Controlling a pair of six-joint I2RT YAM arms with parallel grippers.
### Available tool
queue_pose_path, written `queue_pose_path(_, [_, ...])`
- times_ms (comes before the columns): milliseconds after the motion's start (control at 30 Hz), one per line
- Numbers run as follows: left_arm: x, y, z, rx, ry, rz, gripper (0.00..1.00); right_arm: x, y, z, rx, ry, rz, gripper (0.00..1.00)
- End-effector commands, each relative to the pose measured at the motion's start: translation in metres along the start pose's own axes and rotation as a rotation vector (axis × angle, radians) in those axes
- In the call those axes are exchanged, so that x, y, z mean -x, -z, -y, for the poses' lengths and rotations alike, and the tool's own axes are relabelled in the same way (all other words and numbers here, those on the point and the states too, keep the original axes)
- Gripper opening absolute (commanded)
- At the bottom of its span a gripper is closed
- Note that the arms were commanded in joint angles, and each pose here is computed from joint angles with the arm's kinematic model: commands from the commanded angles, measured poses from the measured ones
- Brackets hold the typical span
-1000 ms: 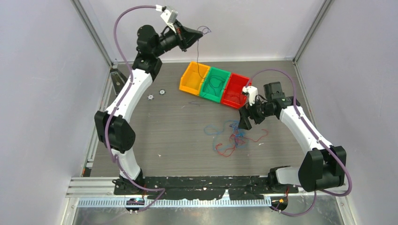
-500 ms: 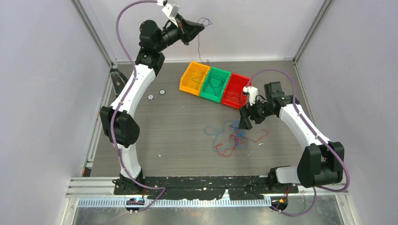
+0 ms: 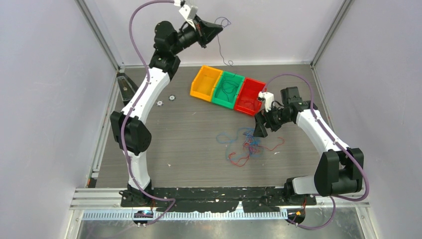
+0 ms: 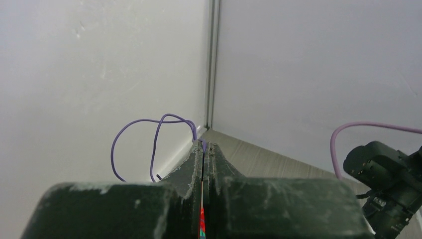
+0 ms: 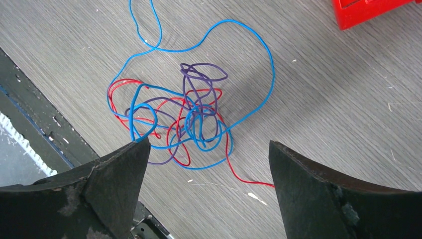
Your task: Untangle the cables
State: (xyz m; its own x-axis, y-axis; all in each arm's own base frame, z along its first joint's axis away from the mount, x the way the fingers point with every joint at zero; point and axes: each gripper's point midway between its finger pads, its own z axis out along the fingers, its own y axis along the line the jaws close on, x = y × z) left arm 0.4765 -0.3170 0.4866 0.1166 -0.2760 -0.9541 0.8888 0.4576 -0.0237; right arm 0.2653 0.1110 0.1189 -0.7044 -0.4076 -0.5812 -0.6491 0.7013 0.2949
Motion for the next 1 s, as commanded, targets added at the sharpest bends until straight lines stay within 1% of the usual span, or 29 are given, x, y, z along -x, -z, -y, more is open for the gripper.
queue_pose_path(0, [-0.051, -0.003, -0.014, 0.026, -0.008, -0.072, 0.00, 0.014, 0.004, 0.001, 0.010, 0.018, 0.039, 0.95])
queue_pose_path(133, [-0.106, 0.003, -0.021, 0.031, -0.005, -0.176, 0.00, 0.010, 0.005, 0.002, 0.008, 0.015, 0.035, 0.95])
queue_pose_path(367, [-0.199, 0.024, 0.003, 0.007, 0.040, -0.412, 0.00, 0.005, 0.005, 0.006, 0.003, 0.005, 0.030, 0.95])
queue_pose_path(467, [-0.234, 0.033, 0.005, 0.028, 0.071, -0.533, 0.00, 0.004, 0.003, 0.007, 0.009, -0.002, 0.027, 0.95])
queue_pose_path(633, [-0.281, 0.042, -0.001, 0.079, 0.154, -0.688, 0.00, 0.003, 0.003, 0.007, 0.016, -0.009, 0.028, 0.95])
queue_pose_path(767, [-0.308, 0.045, 0.004, 0.100, 0.193, -0.748, 0.00, 0.000, 0.002, 0.008, 0.016, -0.011, 0.022, 0.95])
queue_pose_path(833, [-0.318, 0.045, 0.006, 0.114, 0.237, -0.765, 0.00, -0.001, 0.001, 0.009, 0.017, -0.015, 0.019, 0.95])
queue_pose_path(967, [-0.339, 0.047, -0.003, 0.165, 0.267, -0.794, 0.00, -0.003, 0.000, 0.010, 0.024, -0.023, 0.012, 0.95])
